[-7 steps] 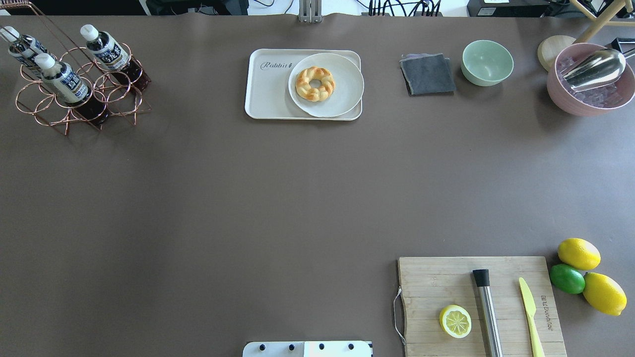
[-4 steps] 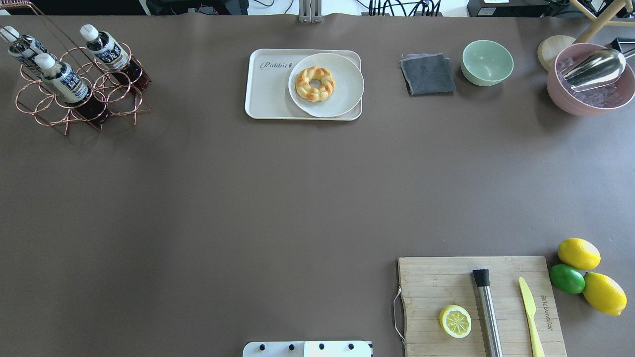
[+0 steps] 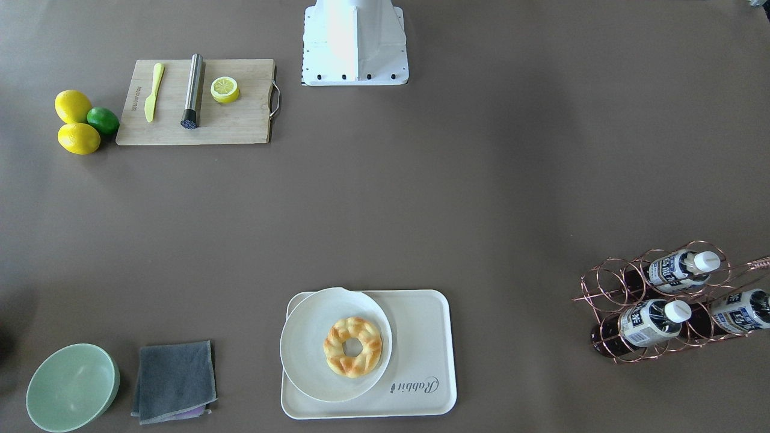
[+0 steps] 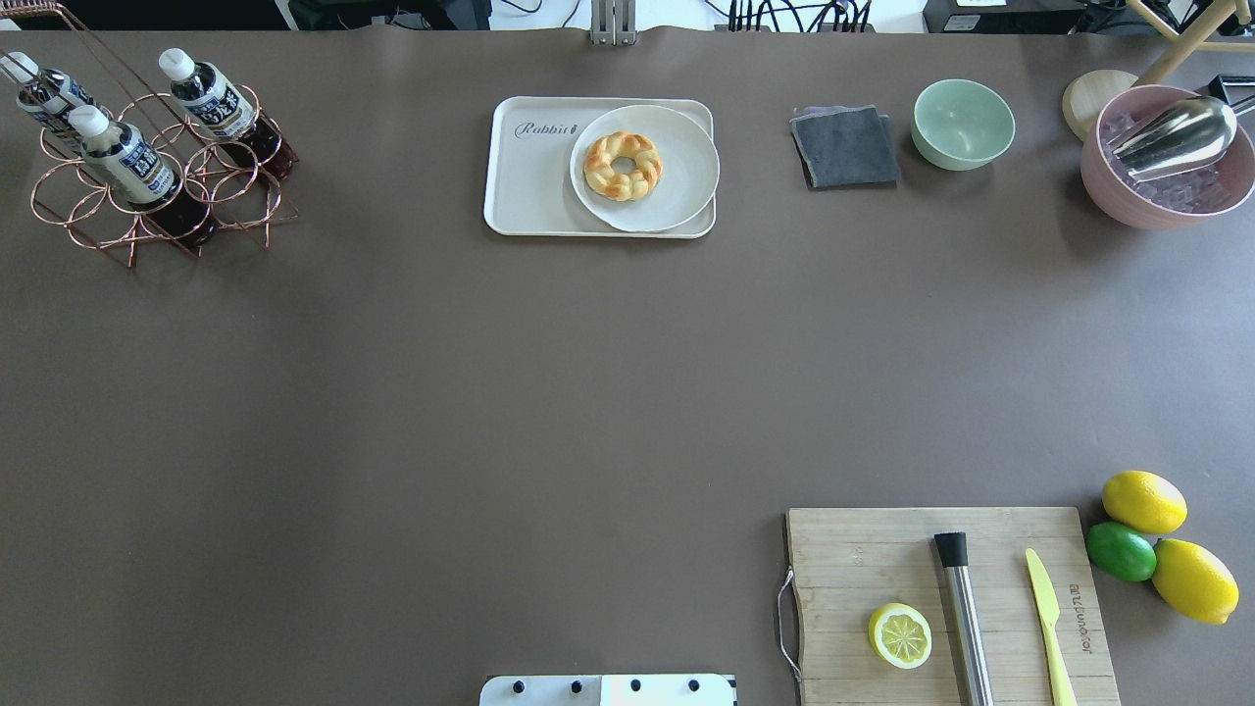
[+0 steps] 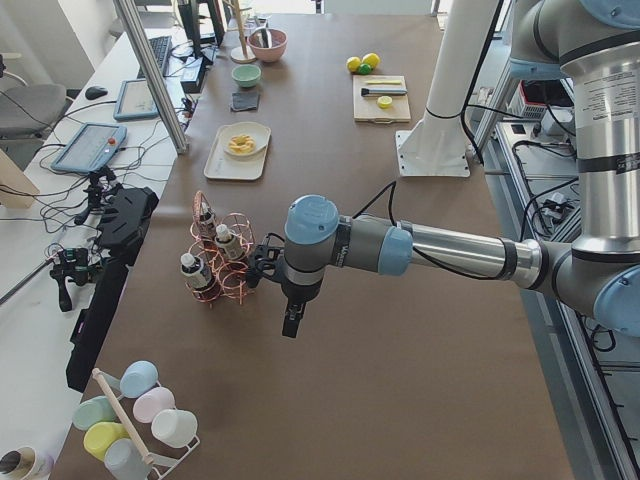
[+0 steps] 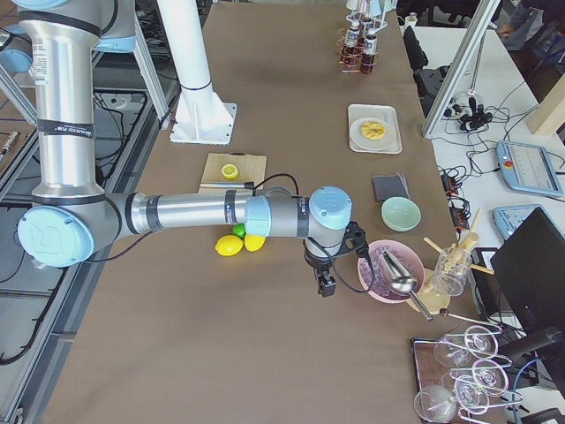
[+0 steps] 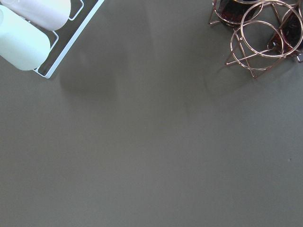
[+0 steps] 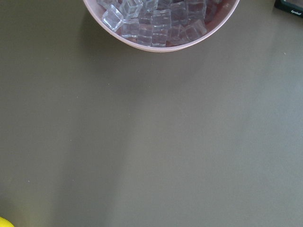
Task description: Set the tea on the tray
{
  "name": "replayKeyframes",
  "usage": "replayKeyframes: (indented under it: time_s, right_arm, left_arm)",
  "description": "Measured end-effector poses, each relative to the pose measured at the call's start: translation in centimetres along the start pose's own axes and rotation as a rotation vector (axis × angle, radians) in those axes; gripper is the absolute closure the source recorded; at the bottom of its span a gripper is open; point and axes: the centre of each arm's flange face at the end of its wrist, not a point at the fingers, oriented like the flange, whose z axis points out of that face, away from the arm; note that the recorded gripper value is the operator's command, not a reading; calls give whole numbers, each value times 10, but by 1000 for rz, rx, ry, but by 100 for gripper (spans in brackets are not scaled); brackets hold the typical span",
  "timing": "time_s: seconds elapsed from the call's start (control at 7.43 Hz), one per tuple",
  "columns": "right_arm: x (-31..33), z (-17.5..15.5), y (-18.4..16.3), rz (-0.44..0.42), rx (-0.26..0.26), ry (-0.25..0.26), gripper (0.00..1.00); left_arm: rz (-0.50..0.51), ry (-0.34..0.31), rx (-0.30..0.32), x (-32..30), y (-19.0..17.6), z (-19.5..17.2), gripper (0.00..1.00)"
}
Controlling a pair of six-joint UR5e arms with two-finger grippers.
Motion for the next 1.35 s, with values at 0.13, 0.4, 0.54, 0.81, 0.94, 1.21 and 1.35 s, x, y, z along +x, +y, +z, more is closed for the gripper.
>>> replayKeyframes:
  time_s: [0.13, 0.4, 0.54, 0.81, 0.94, 1.21, 1.35]
  right_arm:
    - [0, 0, 0, 1, 0, 0, 0]
    - [0, 0, 0, 1, 1, -2, 0]
    - [-1, -1, -1, 0, 3, -3, 0]
    - [-2, 0, -1, -3, 2, -5, 0]
    - [-3, 1, -2, -4, 1, -6, 0]
    - [-4, 2, -3, -7, -1, -8, 0]
    - [-5, 3, -3, -9, -1, -11, 0]
  left_arm:
    - [2, 2, 6, 4, -3, 0, 2]
    - [10, 4, 22, 7, -2, 2, 3]
    - [10, 5, 26, 9, -4, 1, 3]
    - [-38, 19, 60, 34, -20, 1, 5]
    - [-65, 37, 101, 50, -30, 2, 7]
    - [-112, 93, 178, 91, -56, 0, 12]
    - [-116, 119, 198, 116, -70, 3, 12]
